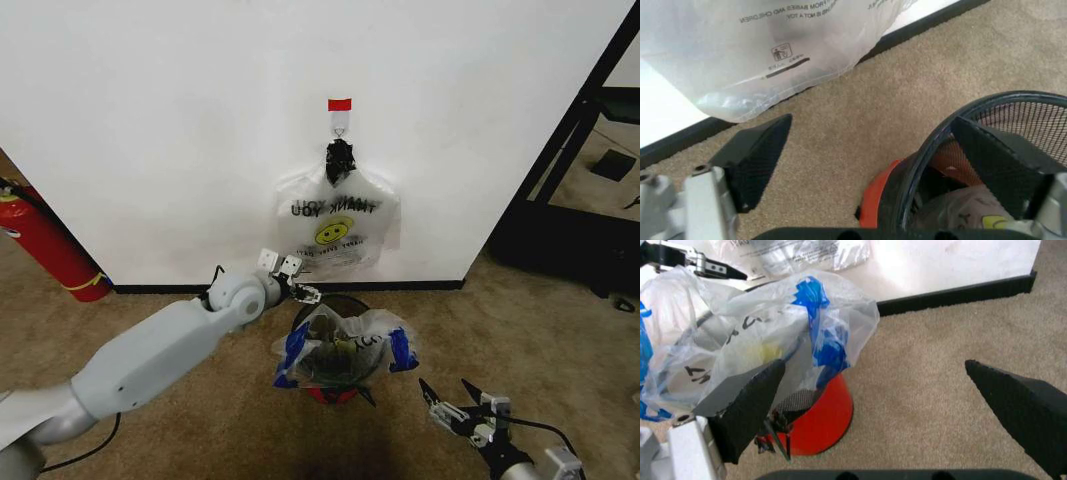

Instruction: Pick up the garbage bag from the wall and place it over the trash bin.

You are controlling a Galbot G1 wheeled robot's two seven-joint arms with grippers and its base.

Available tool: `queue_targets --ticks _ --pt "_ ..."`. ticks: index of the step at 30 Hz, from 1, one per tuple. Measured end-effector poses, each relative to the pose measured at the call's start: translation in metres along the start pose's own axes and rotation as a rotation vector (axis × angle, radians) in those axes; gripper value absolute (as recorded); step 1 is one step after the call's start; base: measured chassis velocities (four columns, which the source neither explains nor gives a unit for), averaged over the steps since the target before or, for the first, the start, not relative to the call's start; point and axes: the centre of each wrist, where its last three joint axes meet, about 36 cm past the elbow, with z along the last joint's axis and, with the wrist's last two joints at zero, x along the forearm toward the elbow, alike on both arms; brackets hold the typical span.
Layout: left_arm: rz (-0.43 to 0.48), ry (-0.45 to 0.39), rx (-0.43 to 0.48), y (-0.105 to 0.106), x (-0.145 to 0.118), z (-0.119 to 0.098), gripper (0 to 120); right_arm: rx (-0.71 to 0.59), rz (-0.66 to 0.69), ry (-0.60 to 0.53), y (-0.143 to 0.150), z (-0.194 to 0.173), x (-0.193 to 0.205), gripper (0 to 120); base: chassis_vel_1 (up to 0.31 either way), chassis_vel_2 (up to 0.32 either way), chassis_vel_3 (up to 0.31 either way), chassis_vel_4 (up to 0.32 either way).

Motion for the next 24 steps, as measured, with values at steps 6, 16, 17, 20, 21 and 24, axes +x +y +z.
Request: queue_targets --ticks 6,16,17,20,21,24 --pt "0.040 0.021 -0.002 0.007 0.001 0.006 70 -0.013 0.015 0.013 0.002 -0.006 -0.005 100 0.000 0.000 0.000 0.000" --pt "0.114 0.057 0.026 0.006 -0.001 0.012 58 -0.015 0.034 0.051 0.003 -0.017 -0.009 100 0.000 0.000 0.000 0.000" --pt "0.118 0.057 0.031 0.005 -0.001 0.012 58 -0.018 0.036 0.055 0.003 -0.017 -0.009 100 0.000 0.000 0.000 0.000" --pt "0.121 0.063 0.033 0.004 -0.003 0.013 58 -0.025 0.039 0.064 0.005 -0.016 -0.010 100 0.000 0.000 0.000 0.000" --pt "0.121 0.070 0.031 0.004 -0.005 0.015 58 -0.026 0.040 0.065 0.005 -0.016 -0.011 100 0.000 0.000 0.000 0.000" --pt "0.122 0.085 0.027 0.001 -0.010 0.019 50 -0.031 0.039 0.061 0.007 -0.018 -0.012 100 0.000 0.000 0.000 0.000"
